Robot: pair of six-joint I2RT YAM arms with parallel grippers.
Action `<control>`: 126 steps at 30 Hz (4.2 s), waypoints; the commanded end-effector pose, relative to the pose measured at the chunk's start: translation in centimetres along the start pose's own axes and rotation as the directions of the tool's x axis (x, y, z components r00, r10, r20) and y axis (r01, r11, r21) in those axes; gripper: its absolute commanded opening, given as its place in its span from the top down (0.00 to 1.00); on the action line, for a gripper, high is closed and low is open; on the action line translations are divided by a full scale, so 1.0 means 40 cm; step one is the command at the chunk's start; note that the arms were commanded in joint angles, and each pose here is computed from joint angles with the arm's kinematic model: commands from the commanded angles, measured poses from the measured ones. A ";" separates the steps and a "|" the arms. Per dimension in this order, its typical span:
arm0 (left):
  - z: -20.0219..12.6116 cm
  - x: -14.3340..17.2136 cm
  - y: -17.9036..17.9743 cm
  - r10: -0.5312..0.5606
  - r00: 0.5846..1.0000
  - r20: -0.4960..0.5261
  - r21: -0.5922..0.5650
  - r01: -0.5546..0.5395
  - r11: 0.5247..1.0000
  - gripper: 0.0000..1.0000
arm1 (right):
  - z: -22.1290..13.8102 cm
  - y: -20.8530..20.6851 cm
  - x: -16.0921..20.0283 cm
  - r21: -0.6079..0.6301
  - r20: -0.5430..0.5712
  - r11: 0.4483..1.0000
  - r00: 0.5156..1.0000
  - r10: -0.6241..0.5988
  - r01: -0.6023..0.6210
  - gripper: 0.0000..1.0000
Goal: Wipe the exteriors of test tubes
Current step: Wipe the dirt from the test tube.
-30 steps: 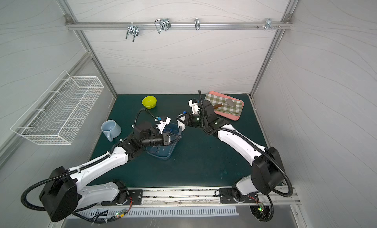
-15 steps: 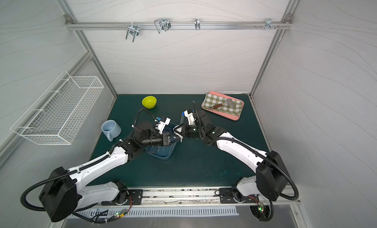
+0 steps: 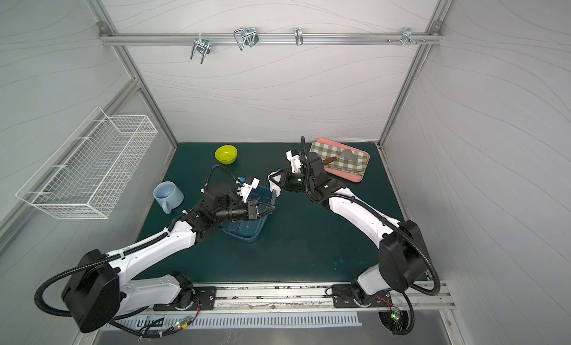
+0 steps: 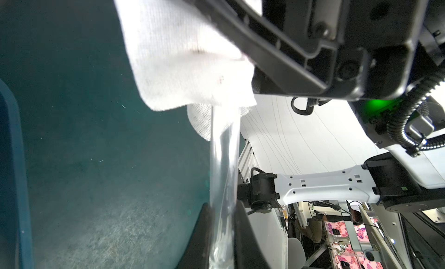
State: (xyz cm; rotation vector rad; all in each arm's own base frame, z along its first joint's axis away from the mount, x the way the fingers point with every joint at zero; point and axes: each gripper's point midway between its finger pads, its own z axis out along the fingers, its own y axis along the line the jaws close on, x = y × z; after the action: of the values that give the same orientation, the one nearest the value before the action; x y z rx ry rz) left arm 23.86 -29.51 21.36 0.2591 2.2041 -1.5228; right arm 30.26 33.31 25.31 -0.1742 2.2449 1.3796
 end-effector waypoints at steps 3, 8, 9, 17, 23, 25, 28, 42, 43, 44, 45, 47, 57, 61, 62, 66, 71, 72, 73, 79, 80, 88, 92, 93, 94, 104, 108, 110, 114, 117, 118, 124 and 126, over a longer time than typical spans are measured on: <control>-0.007 -0.055 -0.046 0.039 0.997 0.062 0.044 -0.042 0.998 0.95 | -0.018 -0.009 0.118 0.025 -0.064 1.000 0.998 0.001 0.001 0.80; -0.003 -0.052 -0.042 0.033 0.998 0.055 0.043 -0.035 0.998 0.95 | -0.024 -0.023 0.139 0.046 -0.070 0.999 0.998 0.000 0.003 0.82; -0.002 -0.051 -0.040 0.031 0.998 0.056 0.041 -0.033 0.999 0.95 | -0.021 -0.023 0.137 0.046 -0.072 0.999 0.997 -0.003 0.007 0.83; -0.025 -0.055 -0.016 0.019 0.994 0.104 -0.013 -0.018 1.000 0.81 | -0.003 0.025 0.114 -0.002 -0.108 0.998 0.992 -0.068 0.068 0.85; -0.114 -0.098 0.007 -0.003 0.979 0.203 -0.055 0.015 0.998 0.70 | -0.027 0.044 0.121 -0.053 -0.158 0.993 0.981 -0.109 0.102 0.85; -0.149 -0.125 0.009 -0.005 0.973 0.232 -0.062 0.020 0.998 0.68 | -0.038 0.052 0.141 -0.078 -0.190 0.990 0.973 -0.132 0.119 0.85; -0.178 -0.157 -0.008 0.035 0.969 0.244 -0.078 -0.016 0.997 0.66 | -0.057 0.057 0.179 -0.116 -0.239 0.985 0.960 -0.149 0.124 0.85; -0.085 -0.186 -0.114 0.102 0.979 0.177 0.081 -0.117 0.990 0.63 | -0.075 0.081 0.282 -0.183 -0.325 0.976 0.930 -0.173 0.118 0.85; -0.078 -0.185 -0.123 0.105 0.979 0.172 0.094 -0.123 0.988 0.63 | -0.074 0.082 0.284 -0.184 -0.327 0.976 0.929 -0.173 0.117 0.85; -0.072 -0.181 -0.127 0.104 0.981 0.165 0.102 -0.122 0.987 0.63 | -0.073 0.082 0.284 -0.185 -0.326 0.976 0.929 -0.174 0.118 0.85; -0.069 -0.178 -0.133 0.107 0.981 0.163 0.111 -0.126 0.986 0.63 | -0.072 0.081 0.284 -0.183 -0.326 0.976 0.929 -0.173 0.117 0.85; -0.063 -0.173 -0.135 0.116 0.980 0.164 0.112 -0.135 0.985 0.63 | -0.072 0.081 0.284 -0.182 -0.326 0.976 0.929 -0.174 0.119 0.84; -0.024 -0.158 -0.115 0.103 0.985 0.139 0.110 -0.118 0.987 0.67 | -0.075 0.102 0.291 -0.202 -0.332 0.971 0.924 -0.191 0.128 0.84; -0.020 -0.161 -0.106 0.099 0.985 0.141 0.097 -0.114 0.989 0.73 | -0.075 0.106 0.297 -0.203 -0.336 0.970 0.921 -0.195 0.132 0.84; -0.019 -0.161 -0.107 0.099 0.985 0.141 0.100 -0.114 0.988 0.75 | -0.075 0.107 0.298 -0.203 -0.335 0.970 0.921 -0.198 0.135 0.84; -0.017 -0.162 -0.106 0.091 0.985 0.146 0.101 -0.107 0.989 0.87 | -0.072 0.109 0.305 -0.201 -0.341 0.971 0.920 -0.195 0.131 0.84; -0.025 -0.162 -0.103 0.083 0.984 0.160 0.091 -0.098 0.991 0.94 | -0.067 0.121 0.280 -0.206 -0.312 0.969 0.929 -0.201 0.140 0.79; -0.028 -0.159 -0.104 0.083 0.984 0.159 0.091 -0.099 0.991 0.94 | -0.064 0.126 0.269 -0.209 -0.303 0.967 0.931 -0.204 0.144 0.78; -0.030 -0.160 -0.105 0.084 0.984 0.160 0.090 -0.099 0.991 0.94 | -0.060 0.132 0.257 -0.215 -0.294 0.966 0.933 -0.207 0.146 0.78; -0.044 -0.157 -0.114 0.081 0.982 0.173 0.089 -0.098 0.991 0.94 | -0.039 0.143 0.186 -0.234 -0.250 0.960 0.944 -0.215 0.157 0.79; -0.046 -0.157 -0.117 0.083 0.981 0.175 0.090 -0.100 0.991 0.94 | -0.035 0.141 0.184 -0.233 -0.252 0.960 0.944 -0.213 0.155 0.80; -0.056 -0.178 -0.112 0.076 0.976 0.206 0.067 -0.092 0.994 0.93 | -0.048 0.126 0.278 -0.222 -0.312 0.966 0.928 -0.202 0.136 0.81; -0.062 -0.193 -0.104 0.068 0.974 0.216 0.060 -0.083 0.995 0.94 | -0.063 0.098 0.348 -0.193 -0.346 0.977 0.925 -0.157 0.093 0.81; -0.066 -0.197 -0.104 0.069 0.973 0.221 0.059 -0.084 0.995 0.94 | -0.066 0.092 0.364 -0.189 -0.349 0.978 0.925 -0.148 0.086 0.81; -0.068 -0.200 -0.102 0.068 0.972 0.224 0.057 -0.083 0.995 0.94 | -0.068 0.086 0.379 -0.183 -0.353 0.980 0.925 -0.140 0.079 0.81; -0.074 -0.196 -0.084 0.049 0.975 0.215 0.056 -0.063 0.996 0.94 | -0.033 0.097 0.326 -0.182 -0.305 0.976 0.937 -0.168 0.116 0.81; -0.078 -0.192 -0.077 0.034 0.975 0.220 0.051 -0.046 0.998 0.94 | -0.024 0.126 0.228 -0.204 -0.232 0.967 0.953 -0.197 0.151 0.81; -0.079 -0.195 -0.073 0.026 0.974 0.225 0.052 -0.039 0.998 0.94 | -0.022 0.134 0.193 -0.207 -0.201 0.964 0.957 -0.207 0.165 0.81; -0.078 -0.199 -0.076 0.023 0.974 0.225 0.058 -0.037 0.998 0.94 | -0.017 0.130 0.161 -0.209 -0.169 0.964 0.965 -0.199 0.163 0.81; -0.076 -0.198 -0.076 0.018 0.975 0.220 0.062 -0.032 0.998 0.94 | -0.015 0.128 0.152 -0.216 -0.154 0.963 0.969 -0.193 0.158 0.81; -0.076 -0.199 -0.074 0.015 0.975 0.220 0.061 -0.029 0.998 0.93 | -0.014 0.128 0.149 -0.216 -0.151 0.964 0.970 -0.192 0.158 0.81; -0.066 -0.189 -0.067 0.000 0.980 0.197 0.074 -0.015 0.997 0.93 | -0.002 0.144 0.101 -0.236 -0.120 0.956 0.971 -0.208 0.176 0.81; -0.067 -0.188 -0.067 -0.002 0.980 0.199 0.076 -0.013 0.997 0.93 | 0.006 0.146 0.086 -0.243 -0.119 0.953 0.970 -0.213 0.179 0.81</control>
State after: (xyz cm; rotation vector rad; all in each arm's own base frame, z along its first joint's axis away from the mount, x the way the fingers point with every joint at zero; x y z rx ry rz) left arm 30.35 -26.28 28.05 0.0441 1.9686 -1.4970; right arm 21.28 36.77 24.80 -0.6635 2.2453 1.5841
